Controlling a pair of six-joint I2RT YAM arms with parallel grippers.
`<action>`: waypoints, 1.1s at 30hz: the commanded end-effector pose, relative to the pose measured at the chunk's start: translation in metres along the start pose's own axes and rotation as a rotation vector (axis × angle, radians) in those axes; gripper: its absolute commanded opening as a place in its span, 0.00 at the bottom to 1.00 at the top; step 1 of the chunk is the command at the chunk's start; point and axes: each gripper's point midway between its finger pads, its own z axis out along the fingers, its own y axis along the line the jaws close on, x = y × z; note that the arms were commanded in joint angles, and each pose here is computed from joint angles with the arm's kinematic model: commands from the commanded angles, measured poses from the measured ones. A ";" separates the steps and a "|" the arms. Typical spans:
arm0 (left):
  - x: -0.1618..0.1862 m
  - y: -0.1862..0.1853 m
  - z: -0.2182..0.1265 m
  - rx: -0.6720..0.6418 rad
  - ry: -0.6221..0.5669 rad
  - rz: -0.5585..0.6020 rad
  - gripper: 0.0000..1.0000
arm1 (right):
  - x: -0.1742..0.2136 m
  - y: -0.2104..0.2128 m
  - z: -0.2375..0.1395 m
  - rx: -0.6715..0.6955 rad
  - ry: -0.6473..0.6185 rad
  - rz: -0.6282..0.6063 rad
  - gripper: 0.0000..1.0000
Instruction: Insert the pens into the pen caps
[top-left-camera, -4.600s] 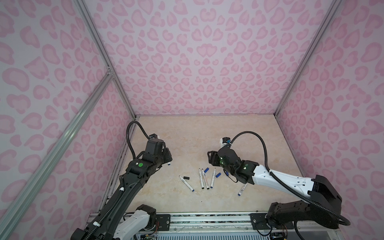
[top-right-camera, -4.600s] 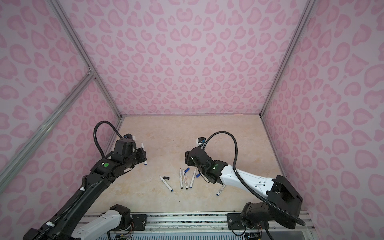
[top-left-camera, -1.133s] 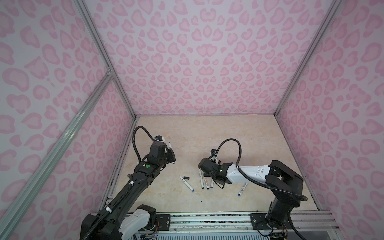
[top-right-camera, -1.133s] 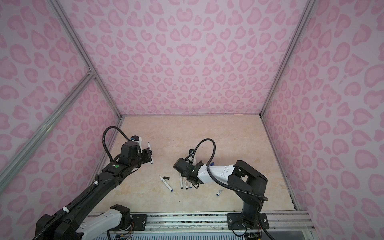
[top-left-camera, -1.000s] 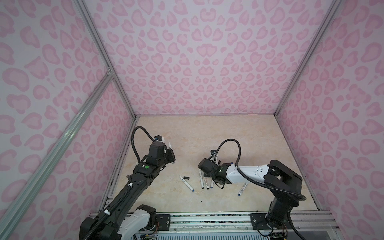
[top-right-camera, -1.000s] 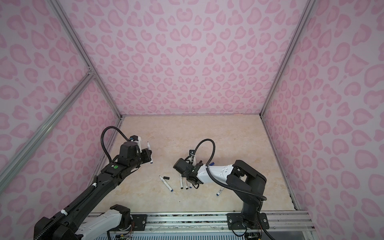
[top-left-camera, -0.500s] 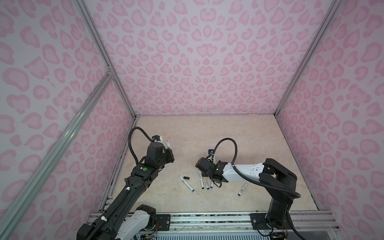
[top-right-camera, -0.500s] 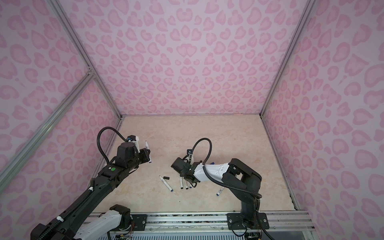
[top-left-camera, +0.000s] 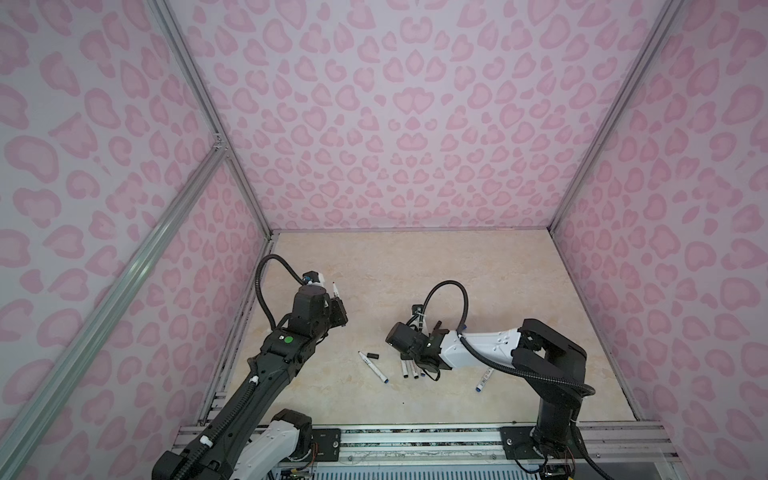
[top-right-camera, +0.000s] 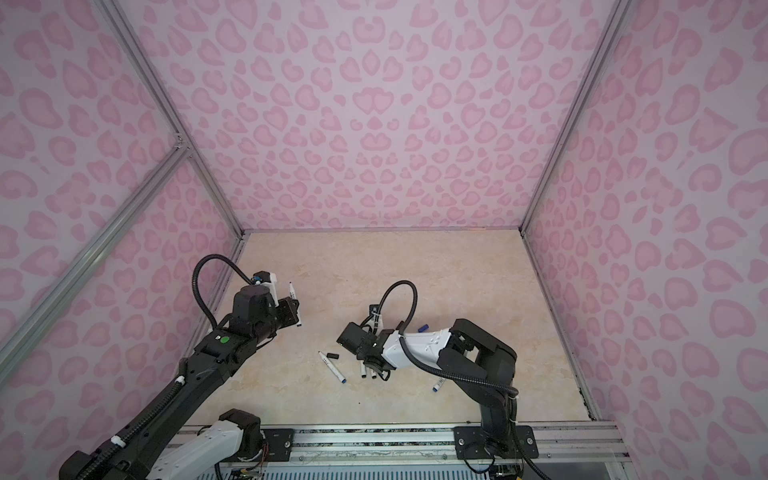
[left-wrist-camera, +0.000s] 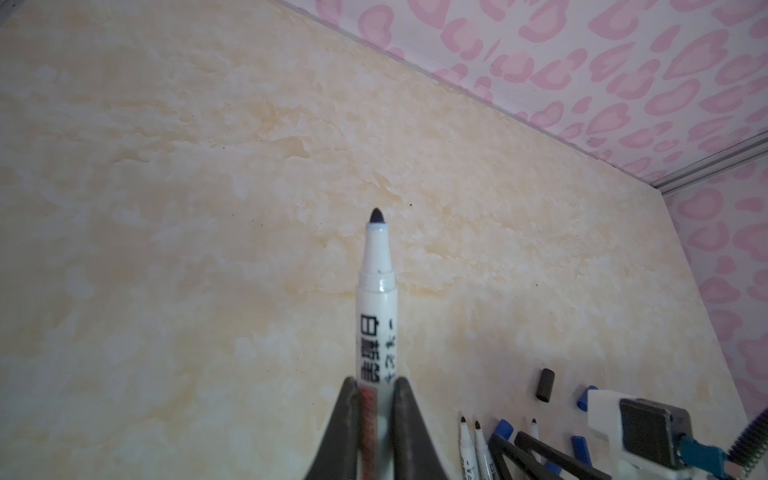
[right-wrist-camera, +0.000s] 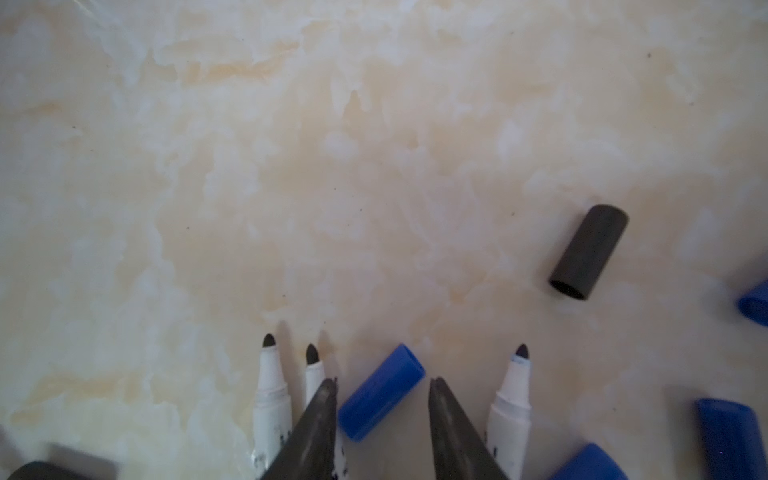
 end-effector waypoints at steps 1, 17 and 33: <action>-0.007 -0.001 -0.003 -0.001 -0.024 0.008 0.04 | 0.004 -0.007 0.003 0.034 -0.007 0.007 0.39; -0.006 0.000 -0.004 -0.005 -0.024 0.005 0.04 | 0.002 -0.017 0.004 0.069 -0.016 -0.001 0.18; -0.009 -0.002 -0.007 0.000 -0.036 0.007 0.04 | 0.008 -0.030 -0.001 0.097 -0.023 -0.002 0.29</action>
